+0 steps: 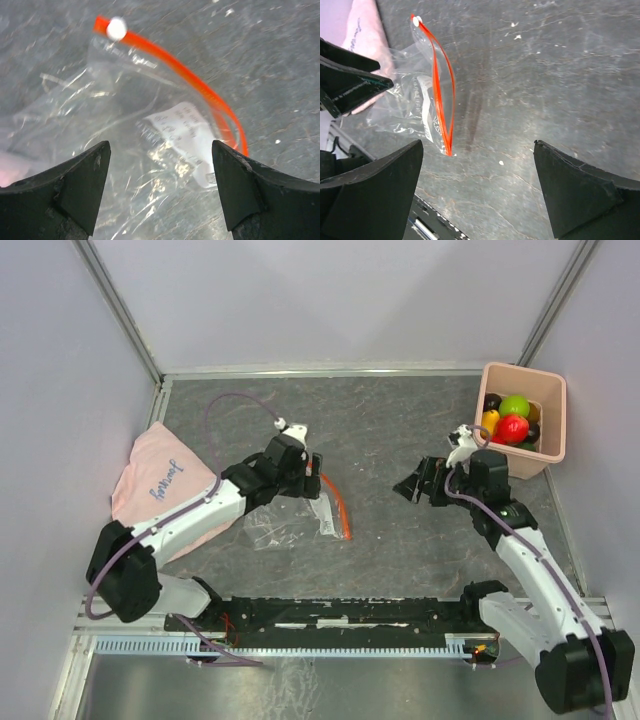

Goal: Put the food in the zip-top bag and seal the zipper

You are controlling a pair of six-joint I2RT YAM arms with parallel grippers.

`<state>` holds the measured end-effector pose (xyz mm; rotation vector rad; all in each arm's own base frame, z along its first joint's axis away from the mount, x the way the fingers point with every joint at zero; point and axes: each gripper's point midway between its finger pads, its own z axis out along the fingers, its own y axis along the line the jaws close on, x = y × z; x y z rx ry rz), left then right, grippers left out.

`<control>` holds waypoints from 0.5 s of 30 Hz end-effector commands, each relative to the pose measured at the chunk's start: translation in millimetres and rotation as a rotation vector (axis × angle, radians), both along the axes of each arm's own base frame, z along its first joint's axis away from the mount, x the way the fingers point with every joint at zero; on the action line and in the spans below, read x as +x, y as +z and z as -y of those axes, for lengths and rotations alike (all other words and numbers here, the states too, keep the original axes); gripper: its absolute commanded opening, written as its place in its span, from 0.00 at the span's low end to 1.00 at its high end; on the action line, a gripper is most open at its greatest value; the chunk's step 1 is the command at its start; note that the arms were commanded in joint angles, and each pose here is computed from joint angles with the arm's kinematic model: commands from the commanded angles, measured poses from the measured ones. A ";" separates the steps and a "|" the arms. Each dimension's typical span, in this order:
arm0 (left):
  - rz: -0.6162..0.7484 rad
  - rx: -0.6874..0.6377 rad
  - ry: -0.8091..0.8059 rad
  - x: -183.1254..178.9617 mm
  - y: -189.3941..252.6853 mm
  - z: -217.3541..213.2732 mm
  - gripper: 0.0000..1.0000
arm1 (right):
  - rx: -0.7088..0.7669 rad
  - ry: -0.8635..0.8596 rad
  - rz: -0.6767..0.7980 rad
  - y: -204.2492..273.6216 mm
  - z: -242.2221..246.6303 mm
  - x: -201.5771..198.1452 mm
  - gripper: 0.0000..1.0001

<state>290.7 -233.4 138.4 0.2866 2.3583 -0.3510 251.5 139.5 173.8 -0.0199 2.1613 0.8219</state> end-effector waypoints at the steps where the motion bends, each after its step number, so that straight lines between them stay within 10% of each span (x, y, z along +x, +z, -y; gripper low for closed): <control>1: -0.013 0.023 0.207 -12.3 -15.7 -39.1 0.88 | 0.131 0.090 0.073 21.7 -33.6 19.0 0.99; 15: -0.026 -0.010 0.283 -25.5 -46.5 -66.1 0.85 | 0.083 0.153 -0.085 -61.7 -93.4 47.0 0.78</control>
